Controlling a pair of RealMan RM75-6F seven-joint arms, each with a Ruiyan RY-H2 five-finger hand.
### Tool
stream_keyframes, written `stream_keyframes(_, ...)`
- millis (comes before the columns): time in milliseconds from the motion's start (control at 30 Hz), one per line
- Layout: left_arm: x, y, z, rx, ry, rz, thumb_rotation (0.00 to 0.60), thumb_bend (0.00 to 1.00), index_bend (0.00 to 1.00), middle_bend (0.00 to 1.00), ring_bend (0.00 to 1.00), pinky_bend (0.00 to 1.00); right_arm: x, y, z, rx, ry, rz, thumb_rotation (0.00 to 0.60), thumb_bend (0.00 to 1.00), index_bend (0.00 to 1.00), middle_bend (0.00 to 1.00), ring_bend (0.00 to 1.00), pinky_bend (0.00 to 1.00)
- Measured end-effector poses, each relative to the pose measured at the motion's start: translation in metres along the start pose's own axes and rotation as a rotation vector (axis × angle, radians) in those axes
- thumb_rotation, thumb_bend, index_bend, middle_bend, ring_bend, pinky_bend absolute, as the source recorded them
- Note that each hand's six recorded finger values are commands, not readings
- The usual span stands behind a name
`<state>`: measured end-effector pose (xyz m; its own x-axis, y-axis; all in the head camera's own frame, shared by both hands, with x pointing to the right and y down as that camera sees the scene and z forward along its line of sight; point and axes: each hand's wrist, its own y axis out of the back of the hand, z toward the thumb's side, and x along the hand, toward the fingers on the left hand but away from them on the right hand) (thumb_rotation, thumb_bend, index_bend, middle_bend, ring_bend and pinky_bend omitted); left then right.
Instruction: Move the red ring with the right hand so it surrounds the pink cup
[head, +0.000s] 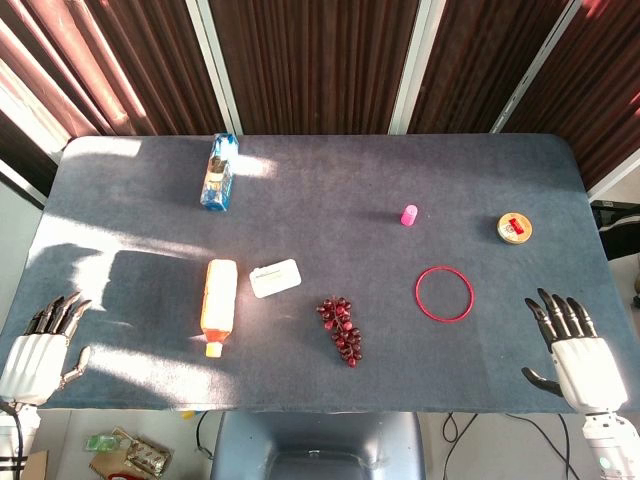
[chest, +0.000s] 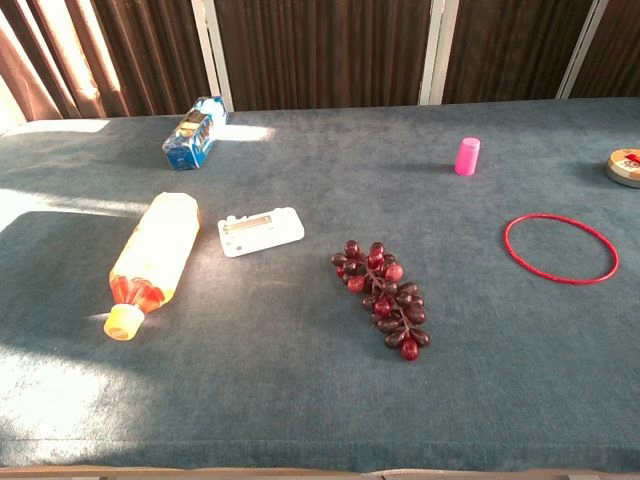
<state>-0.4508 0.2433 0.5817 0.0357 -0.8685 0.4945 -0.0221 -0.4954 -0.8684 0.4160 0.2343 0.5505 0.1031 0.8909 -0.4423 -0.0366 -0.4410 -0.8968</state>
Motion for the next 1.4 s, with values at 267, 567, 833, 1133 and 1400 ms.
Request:
stream_keyframes(267,-0.001,0.001,0.000,-0.001,0.002,-0.004,0.600,0.45,0.17,0.09,0.03,0.19,-0.001,-0.001,0.001,-0.002,0.009,0.005,0.600,0.15,0.00,0.00,0.00,0.11)
stream_keyframes(567,-0.002,0.002,-0.001,-0.006,0.008,-0.005,0.600,0.45,0.18,0.10,0.04,0.22,-0.005,-0.004,0.006,-0.020,0.049,-0.005,0.600,0.15,0.03,0.01,0.00,0.15)
stream_keyframes(833,-0.004,0.005,-0.004,-0.015,0.015,0.002,0.600,0.45,0.19,0.10,0.04,0.23,-0.029,0.006,0.018,-0.049,0.119,-0.107,0.600,0.16,0.33,0.46,0.45,0.89)
stream_keyframes(1133,-0.005,0.007,-0.006,-0.023,0.021,0.010,0.600,0.45,0.20,0.11,0.04,0.23,-0.067,-0.015,0.023,-0.028,0.097,-0.026,0.600,0.22,0.59,0.82,0.83,1.00)
stream_keyframes(1400,-0.005,0.009,-0.006,-0.030,0.019,0.012,0.600,0.45,0.20,0.11,0.05,0.23,-0.092,-0.040,0.032,-0.063,0.081,0.103,0.600,0.38,0.64,0.86,0.88,1.00)
